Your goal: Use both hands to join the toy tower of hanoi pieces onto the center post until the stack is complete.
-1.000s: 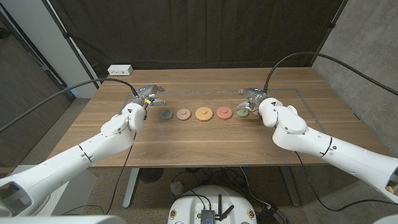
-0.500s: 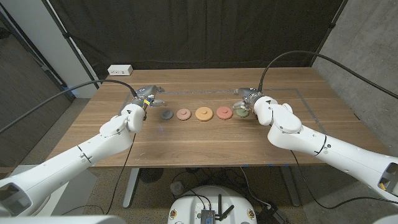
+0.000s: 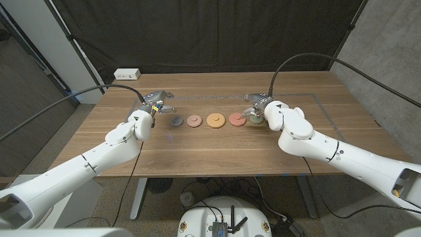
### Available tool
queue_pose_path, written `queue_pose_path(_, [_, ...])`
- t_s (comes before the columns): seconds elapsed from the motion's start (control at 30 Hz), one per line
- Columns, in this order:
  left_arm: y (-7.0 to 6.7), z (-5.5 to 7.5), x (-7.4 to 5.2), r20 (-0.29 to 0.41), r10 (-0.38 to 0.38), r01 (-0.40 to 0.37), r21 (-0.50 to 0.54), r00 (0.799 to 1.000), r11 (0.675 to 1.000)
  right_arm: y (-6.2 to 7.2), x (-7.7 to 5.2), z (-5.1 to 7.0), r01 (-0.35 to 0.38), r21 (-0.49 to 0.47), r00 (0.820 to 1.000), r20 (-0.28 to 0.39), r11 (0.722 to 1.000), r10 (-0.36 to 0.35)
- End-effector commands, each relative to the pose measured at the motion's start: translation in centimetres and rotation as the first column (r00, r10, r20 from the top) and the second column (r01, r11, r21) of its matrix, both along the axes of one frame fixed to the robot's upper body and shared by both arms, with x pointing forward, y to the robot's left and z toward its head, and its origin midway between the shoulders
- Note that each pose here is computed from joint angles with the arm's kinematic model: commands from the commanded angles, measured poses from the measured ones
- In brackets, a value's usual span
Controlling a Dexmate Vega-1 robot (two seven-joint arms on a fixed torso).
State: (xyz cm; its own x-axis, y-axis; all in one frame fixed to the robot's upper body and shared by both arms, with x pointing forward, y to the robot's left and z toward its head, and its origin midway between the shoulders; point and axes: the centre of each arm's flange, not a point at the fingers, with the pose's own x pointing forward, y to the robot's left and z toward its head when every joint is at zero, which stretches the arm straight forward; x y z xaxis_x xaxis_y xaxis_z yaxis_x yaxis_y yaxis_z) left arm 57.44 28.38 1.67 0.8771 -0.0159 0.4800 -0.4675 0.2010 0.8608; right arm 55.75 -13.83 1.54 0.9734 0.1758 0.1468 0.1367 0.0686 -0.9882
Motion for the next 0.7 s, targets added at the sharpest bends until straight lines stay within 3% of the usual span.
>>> queue_pose_path(0.03, [0.0,0.0,-0.1,-0.001,0.0,0.0,0.003,1.0,1.0,1.3,0.4,0.1,0.002,-0.021,1.0,-0.027,1.0,-0.002])
queue_pose_path(0.7, [0.1,0.0,-0.5,0.001,0.007,-0.007,-0.003,1.0,1.0,2.7,1.1,-0.1,0.012,-0.056,0.999,-0.04,0.998,-0.014])
